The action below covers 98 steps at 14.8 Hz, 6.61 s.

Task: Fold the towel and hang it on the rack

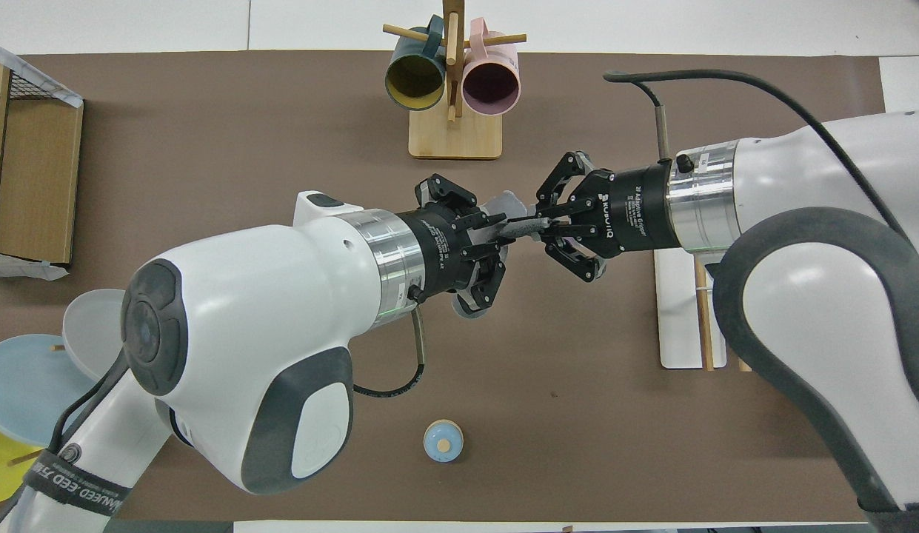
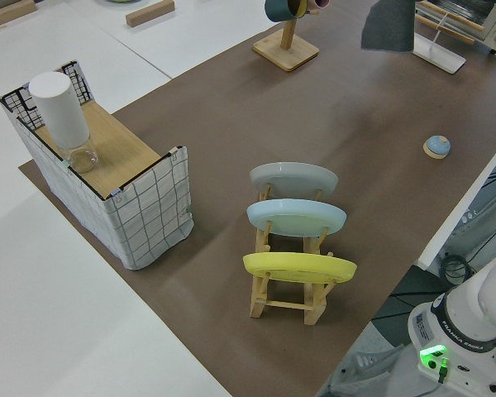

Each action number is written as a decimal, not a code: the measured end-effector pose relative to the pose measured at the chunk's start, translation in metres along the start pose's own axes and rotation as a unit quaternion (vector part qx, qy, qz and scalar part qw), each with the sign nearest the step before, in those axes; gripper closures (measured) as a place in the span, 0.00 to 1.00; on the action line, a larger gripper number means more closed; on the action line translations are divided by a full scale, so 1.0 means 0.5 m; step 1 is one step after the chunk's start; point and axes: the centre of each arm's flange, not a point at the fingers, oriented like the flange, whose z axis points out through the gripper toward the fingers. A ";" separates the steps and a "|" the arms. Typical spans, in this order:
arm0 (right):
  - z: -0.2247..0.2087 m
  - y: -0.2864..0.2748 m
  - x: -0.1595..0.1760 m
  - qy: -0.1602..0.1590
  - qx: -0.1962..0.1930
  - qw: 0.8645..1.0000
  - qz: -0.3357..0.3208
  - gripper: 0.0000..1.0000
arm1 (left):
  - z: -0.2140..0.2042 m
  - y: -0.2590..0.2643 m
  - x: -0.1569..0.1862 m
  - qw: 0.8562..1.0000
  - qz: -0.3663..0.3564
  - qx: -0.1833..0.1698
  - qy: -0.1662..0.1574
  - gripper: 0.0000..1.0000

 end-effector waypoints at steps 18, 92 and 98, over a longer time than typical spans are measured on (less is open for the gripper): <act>-0.095 0.162 0.280 0.165 -0.338 0.798 -0.470 0.98 | -0.153 0.299 0.335 0.914 0.393 0.045 0.092 0.00; -0.378 0.041 0.222 0.178 -0.411 0.698 -0.558 0.00 | -0.411 0.334 0.413 0.536 0.763 0.321 0.167 0.00; -0.379 0.034 0.210 0.184 -0.408 0.695 -0.563 0.00 | -0.411 0.334 0.413 0.536 0.763 0.321 0.167 0.00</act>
